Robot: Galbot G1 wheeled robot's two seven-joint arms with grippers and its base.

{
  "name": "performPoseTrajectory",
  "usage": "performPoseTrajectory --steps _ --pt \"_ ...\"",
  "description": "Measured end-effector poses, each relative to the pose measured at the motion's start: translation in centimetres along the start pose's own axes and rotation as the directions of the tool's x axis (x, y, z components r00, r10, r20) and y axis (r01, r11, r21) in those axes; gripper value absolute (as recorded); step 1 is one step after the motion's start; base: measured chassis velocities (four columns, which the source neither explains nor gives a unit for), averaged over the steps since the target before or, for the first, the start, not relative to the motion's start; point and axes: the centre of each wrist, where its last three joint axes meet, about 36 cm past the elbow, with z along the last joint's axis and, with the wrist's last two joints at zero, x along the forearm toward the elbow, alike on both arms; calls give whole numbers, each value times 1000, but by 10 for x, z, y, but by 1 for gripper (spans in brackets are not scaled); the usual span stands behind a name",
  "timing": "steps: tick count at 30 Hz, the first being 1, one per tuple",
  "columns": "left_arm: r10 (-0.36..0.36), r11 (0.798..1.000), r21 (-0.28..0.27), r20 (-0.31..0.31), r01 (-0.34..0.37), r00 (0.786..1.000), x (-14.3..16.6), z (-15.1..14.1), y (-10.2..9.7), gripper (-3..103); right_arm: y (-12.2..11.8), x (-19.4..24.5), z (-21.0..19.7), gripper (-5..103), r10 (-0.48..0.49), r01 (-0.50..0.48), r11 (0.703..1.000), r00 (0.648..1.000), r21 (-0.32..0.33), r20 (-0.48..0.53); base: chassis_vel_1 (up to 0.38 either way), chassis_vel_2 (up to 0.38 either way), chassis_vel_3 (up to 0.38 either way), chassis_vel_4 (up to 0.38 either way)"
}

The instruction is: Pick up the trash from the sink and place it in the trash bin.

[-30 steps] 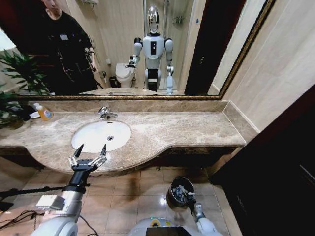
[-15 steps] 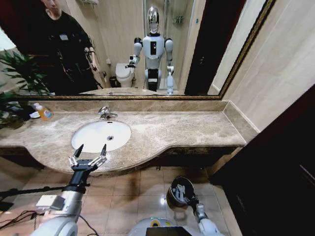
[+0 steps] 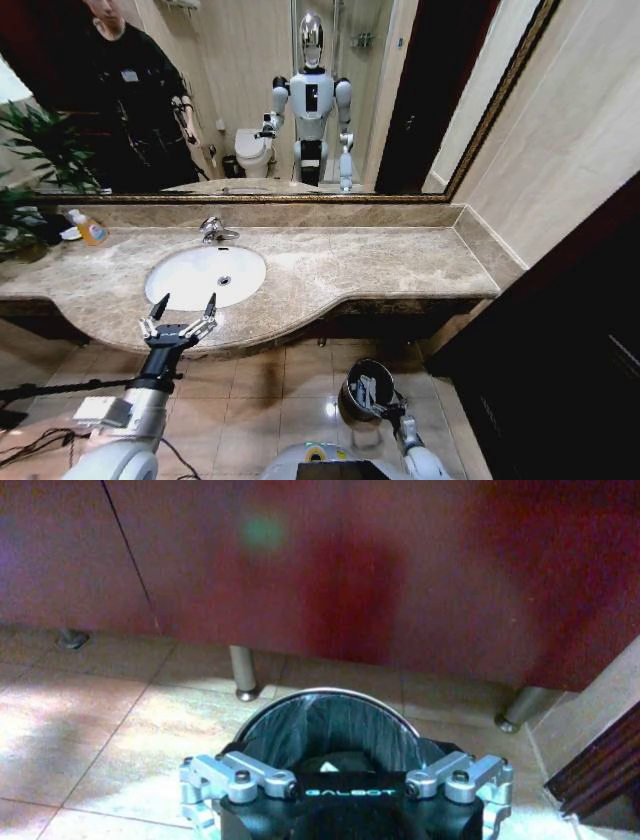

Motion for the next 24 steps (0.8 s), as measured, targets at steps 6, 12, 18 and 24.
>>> performPoseTrajectory --steps 6,12,18,24 --pt "0 1000 0 0 0 1000 0 0 0 100 2 3 -1 100 -1 1 1000 1000 -1 6 0 0 0 0" --pt "0 1000 0 0 0 1000 0 0 0 100 -1 9 -8 100 -2 2 1000 999 1 33 0 0 0 0" --pt "0 1000 0 0 0 1000 0 0 0 100 -9 24 -44 100 -22 22 1000 996 -4 91 0 0 0 0" --pt "0 1000 0 0 0 1000 0 0 0 100 -15 55 -110 100 -39 44 999 984 -22 173 0 0 0 0"
